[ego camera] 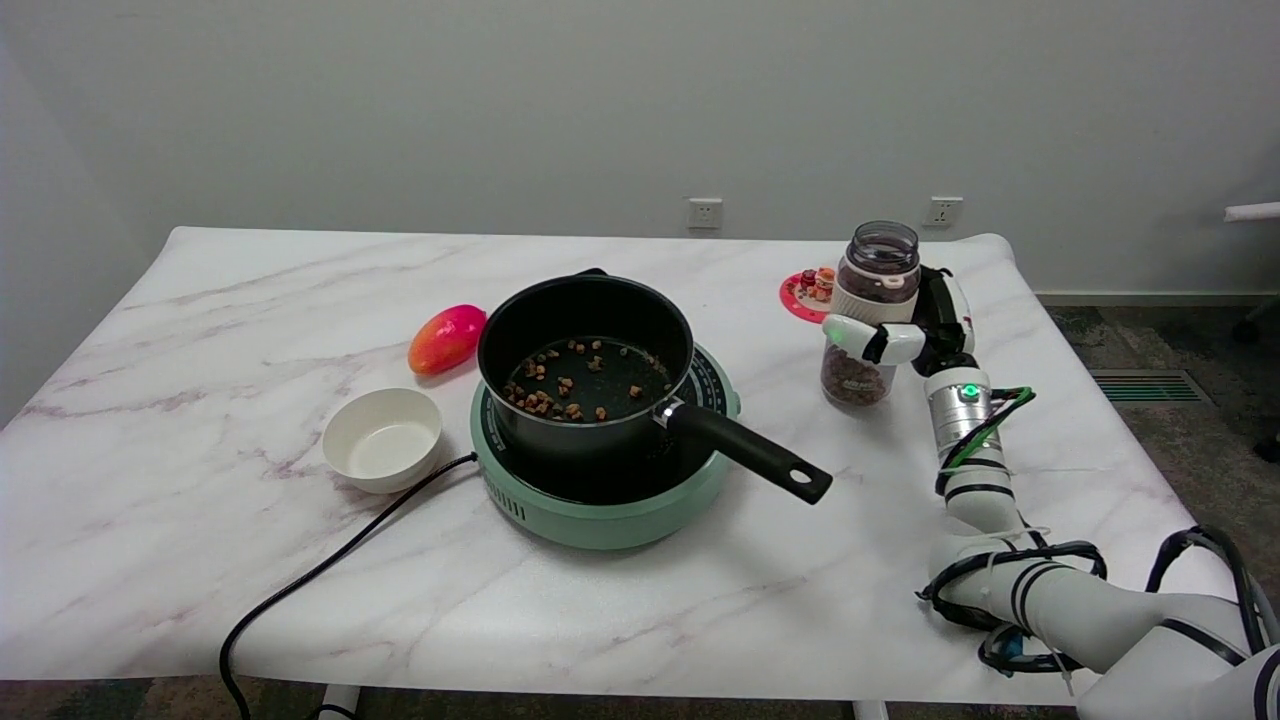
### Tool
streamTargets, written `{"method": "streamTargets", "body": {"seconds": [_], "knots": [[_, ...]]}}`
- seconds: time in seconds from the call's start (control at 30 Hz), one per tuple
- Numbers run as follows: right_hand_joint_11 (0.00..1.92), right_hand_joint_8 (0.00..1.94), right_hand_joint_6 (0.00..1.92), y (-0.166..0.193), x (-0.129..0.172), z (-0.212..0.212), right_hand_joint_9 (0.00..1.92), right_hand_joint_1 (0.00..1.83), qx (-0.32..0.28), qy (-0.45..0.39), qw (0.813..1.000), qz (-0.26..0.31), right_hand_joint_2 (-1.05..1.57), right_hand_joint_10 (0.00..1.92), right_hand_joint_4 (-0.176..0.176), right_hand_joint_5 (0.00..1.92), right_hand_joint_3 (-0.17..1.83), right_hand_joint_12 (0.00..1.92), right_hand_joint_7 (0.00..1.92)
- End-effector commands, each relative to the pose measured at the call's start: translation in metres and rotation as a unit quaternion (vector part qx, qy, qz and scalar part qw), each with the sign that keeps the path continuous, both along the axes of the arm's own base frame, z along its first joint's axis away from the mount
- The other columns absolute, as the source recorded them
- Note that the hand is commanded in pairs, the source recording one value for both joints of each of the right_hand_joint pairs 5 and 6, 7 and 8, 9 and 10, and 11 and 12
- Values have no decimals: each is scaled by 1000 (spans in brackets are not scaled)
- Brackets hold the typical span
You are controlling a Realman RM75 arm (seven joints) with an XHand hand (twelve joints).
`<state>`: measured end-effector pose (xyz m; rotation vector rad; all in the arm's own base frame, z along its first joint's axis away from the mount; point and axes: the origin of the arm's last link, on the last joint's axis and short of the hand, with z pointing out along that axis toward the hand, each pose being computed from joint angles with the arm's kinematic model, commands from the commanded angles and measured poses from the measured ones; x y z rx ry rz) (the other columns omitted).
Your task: Place the bottle onto the table.
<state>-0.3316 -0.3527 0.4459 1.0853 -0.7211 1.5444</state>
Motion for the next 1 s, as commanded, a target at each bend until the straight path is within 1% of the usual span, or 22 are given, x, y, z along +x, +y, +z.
{"method": "streamTargets", "body": {"seconds": [0.03, 0.17, 0.2, 0.23, 0.27, 0.33, 0.37, 0.4, 0.43, 0.47, 0.5, 0.6, 0.67, 0.73, 0.8, 0.83, 1.0], "knots": [[1282, 1920, 1920, 5, -7, -4, 1525, 1541, 3, -22, 1000, 1, 1310, 1525, 0, 1920, 837, 1282, 1920], [1285, 1920, 1920, 6, -7, -3, 1511, 1508, 5, -18, 1000, 2, 1340, 1511, 0, 1920, 882, 1285, 1920], [1288, 1920, 1920, 6, -6, -3, 1509, 1520, 6, -17, 1000, 2, 1306, 1509, 0, 1920, 903, 1288, 1920], [1294, 1920, 1920, 7, -6, -2, 1511, 1564, 5, -15, 1000, 3, 1178, 1511, 0, 1920, 955, 1294, 1920], [1298, 1920, 1920, 7, -6, -2, 1508, 1576, 6, -15, 1000, 3, 1104, 1508, 0, 1920, 978, 1298, 1920], [1294, 1920, 1920, 8, -7, -3, 1494, 1566, 7, -15, 1000, 3, 886, 1494, 0, 1920, 1086, 1294, 1920], [1241, 1920, 1871, 9, -7, -3, 1450, 1520, 7, -15, 1000, 2, 642, 1450, 0, 1871, 1283, 1241, 1920], [1170, 1860, 1715, 9, -8, -3, 1393, 1483, 7, -15, 1000, 2, 359, 1393, 0, 1715, 1505, 1170, 1860], [1030, 1715, 1398, 9, -8, -2, 1304, 1437, 6, -14, 1000, 1, 0, 1304, 0, 1398, 1693, 1030, 1715], [939, 1601, 1212, 9, -7, -3, 1244, 1415, 7, -14, 1000, 3, -195, 1244, 0, 1212, 1763, 939, 1601], [880, 1522, 1115, 9, -7, -3, 1188, 1405, 7, -14, 1000, 3, -287, 1188, 0, 1115, 1741, 880, 1522], [724, 1318, 796, 10, -7, -2, 1010, 1384, 6, -12, 1000, 5, -487, 1010, 0, 796, 1529, 724, 1318], [670, 1146, 591, 11, -7, -2, 805, 1365, 7, -12, 1000, 5, -626, 805, 0, 591, 1355, 670, 1146], [667, 1078, 566, 12, -7, -2, 723, 1358, 7, -11, 1000, 4, -686, 723, 0, 566, 1365, 667, 1078], [664, 966, 477, 13, -7, -2, 670, 1357, 7, -10, 1000, 5, -757, 670, 0, 477, 1320, 664, 966], [657, 914, 443, 13, -7, -1, 653, 1356, 7, -9, 1000, 5, -798, 653, 0, 443, 1313, 657, 914], [627, 789, 331, 16, -7, 2, 607, 1345, 9, -2, 1000, 1, -945, 607, 0, 331, 1304, 627, 789]]}}
